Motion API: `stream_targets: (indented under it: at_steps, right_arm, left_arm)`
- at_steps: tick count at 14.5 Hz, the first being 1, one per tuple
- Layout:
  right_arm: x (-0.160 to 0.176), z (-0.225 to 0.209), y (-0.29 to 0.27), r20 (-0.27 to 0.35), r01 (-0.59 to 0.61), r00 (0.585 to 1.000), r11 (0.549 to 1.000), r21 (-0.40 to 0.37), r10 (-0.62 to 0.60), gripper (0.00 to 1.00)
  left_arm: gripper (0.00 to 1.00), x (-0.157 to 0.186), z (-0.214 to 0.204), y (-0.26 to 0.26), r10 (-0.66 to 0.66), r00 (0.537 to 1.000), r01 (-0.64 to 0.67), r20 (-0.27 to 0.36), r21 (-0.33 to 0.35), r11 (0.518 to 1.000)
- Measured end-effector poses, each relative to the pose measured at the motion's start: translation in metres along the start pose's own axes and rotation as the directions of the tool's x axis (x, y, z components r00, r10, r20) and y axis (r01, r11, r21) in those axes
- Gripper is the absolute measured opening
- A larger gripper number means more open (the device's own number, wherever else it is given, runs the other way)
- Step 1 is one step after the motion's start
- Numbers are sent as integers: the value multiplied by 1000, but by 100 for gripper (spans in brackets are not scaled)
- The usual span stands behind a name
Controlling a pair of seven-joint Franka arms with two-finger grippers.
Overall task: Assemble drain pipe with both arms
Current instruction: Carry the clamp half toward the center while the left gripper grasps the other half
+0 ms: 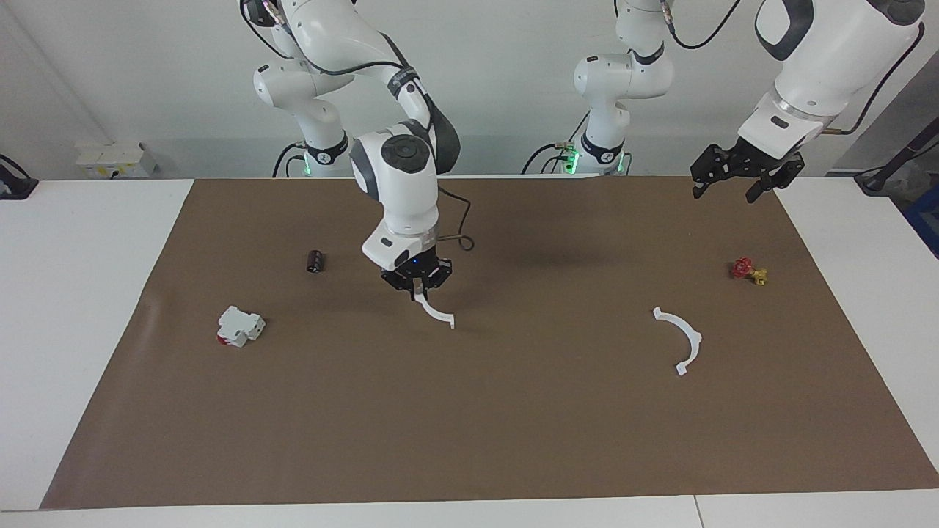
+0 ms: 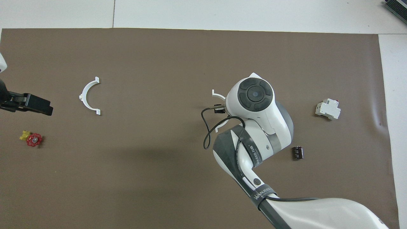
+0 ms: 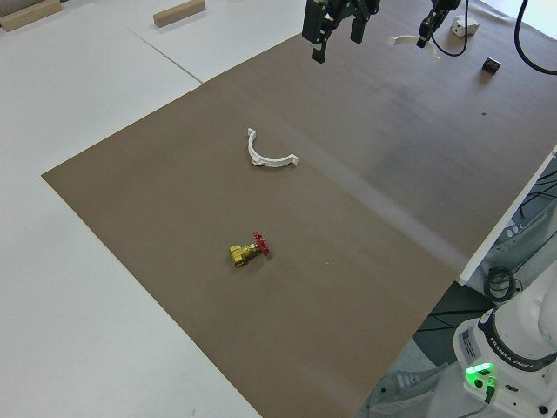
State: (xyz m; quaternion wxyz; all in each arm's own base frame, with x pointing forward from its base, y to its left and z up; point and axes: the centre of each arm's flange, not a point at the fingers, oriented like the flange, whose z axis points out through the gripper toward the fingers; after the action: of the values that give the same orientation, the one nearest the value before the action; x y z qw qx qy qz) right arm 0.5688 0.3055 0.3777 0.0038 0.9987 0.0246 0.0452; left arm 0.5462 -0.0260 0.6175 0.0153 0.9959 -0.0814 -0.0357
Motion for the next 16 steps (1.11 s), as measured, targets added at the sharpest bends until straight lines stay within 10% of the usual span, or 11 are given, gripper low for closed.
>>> stream_targets:
  at_steps: [16]
  right_arm:
    - [-38,65,-85,-3,-42,999,999,16,42,21]
  left_arm:
    - [100,57,137,-39,-53,994,55,-97,14,998]
